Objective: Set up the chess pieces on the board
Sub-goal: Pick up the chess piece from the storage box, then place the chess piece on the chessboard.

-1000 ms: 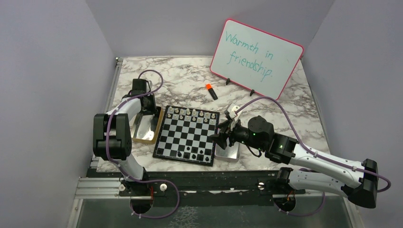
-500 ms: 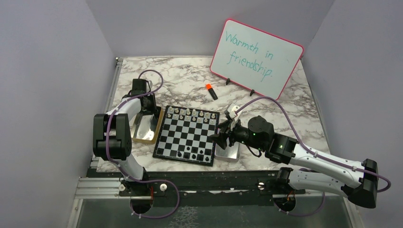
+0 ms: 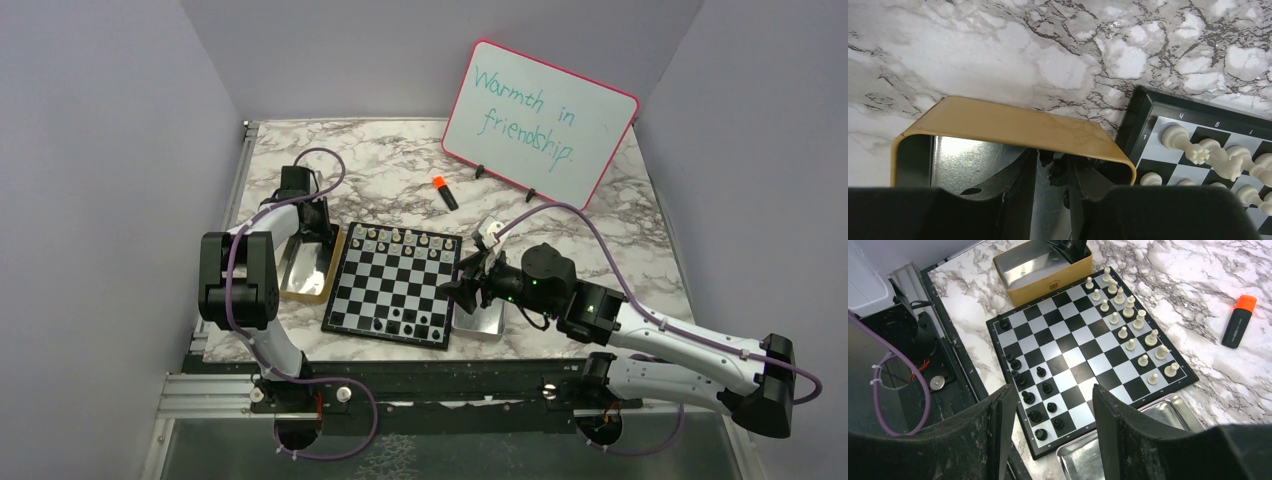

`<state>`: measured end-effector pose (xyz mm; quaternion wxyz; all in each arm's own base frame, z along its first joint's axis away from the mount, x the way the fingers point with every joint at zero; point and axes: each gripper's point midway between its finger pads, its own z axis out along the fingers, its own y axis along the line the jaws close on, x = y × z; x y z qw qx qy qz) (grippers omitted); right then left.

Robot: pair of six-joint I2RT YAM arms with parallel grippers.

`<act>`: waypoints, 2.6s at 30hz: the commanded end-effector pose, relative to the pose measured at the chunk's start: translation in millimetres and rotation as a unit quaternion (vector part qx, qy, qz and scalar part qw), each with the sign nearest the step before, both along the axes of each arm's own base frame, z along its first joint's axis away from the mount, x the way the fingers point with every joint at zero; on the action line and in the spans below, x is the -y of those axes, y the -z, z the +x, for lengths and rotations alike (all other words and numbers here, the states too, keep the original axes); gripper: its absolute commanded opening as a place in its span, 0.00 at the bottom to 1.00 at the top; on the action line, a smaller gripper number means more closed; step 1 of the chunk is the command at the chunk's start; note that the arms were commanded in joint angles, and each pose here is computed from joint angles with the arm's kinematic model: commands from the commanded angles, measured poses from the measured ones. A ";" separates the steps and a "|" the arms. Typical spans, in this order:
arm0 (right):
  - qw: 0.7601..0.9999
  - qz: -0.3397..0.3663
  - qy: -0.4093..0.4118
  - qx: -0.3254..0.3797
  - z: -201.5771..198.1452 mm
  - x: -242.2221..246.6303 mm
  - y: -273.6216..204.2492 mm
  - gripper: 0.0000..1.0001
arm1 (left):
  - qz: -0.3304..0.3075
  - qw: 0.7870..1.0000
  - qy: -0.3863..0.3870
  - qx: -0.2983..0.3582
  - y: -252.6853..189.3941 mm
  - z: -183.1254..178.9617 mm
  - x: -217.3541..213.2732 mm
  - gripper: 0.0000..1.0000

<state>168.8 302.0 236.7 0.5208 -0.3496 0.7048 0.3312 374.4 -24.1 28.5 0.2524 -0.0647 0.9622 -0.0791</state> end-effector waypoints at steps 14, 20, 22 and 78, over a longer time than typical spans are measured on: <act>1.000 0.030 -0.006 0.003 -0.4 -8.0 -18.6 0.62 | 0.006 0.999 -0.021 0.030 -37.2 0.4 -3.4 0.10; 0.999 0.037 0.001 0.001 2.3 -9.4 -17.0 0.62 | 0.009 0.998 -0.033 0.050 -61.4 -6.5 -6.0 0.09; 1.000 0.031 0.005 0.002 4.6 -10.4 -14.0 0.62 | 0.004 0.998 -0.035 0.057 -68.4 -9.3 -4.5 0.09; 0.806 -0.265 -0.231 0.476 48.4 -66.0 30.9 0.42 | -0.336 0.862 0.378 -0.019 -171.8 -194.0 221.9 0.06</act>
